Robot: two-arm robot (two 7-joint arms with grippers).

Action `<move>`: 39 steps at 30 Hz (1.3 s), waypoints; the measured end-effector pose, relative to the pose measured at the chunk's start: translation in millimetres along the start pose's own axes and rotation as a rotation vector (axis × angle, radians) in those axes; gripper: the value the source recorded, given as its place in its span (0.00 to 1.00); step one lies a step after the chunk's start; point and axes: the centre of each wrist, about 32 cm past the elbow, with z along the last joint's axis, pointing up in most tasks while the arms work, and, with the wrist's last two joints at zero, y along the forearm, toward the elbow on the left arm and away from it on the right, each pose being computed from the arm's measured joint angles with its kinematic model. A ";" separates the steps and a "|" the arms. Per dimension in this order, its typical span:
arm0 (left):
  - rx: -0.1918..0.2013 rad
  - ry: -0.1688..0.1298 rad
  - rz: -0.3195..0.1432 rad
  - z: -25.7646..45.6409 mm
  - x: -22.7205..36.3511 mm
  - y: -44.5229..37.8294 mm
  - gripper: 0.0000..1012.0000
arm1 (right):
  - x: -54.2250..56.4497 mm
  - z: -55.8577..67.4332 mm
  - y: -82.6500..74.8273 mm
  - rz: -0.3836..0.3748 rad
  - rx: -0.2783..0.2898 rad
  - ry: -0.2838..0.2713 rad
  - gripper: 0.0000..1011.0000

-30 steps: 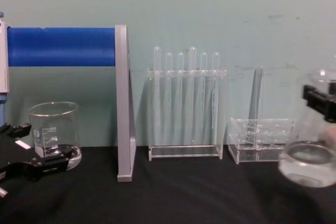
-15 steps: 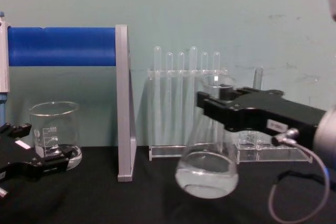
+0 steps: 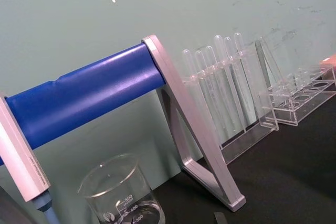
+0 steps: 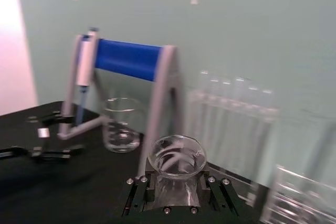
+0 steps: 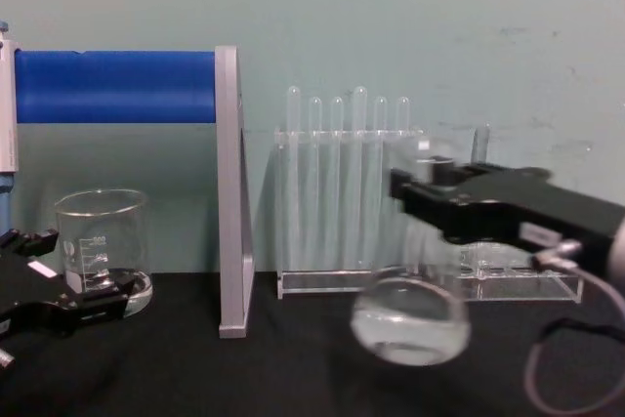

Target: Grasp the erlenmeyer flask with one hand, shake it three times, then place it back.

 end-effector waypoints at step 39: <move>0.000 0.000 0.000 0.0 0.0 0.0 0.99 | 16.7 -1.9 -22.7 -0.073 -0.012 0.008 0.45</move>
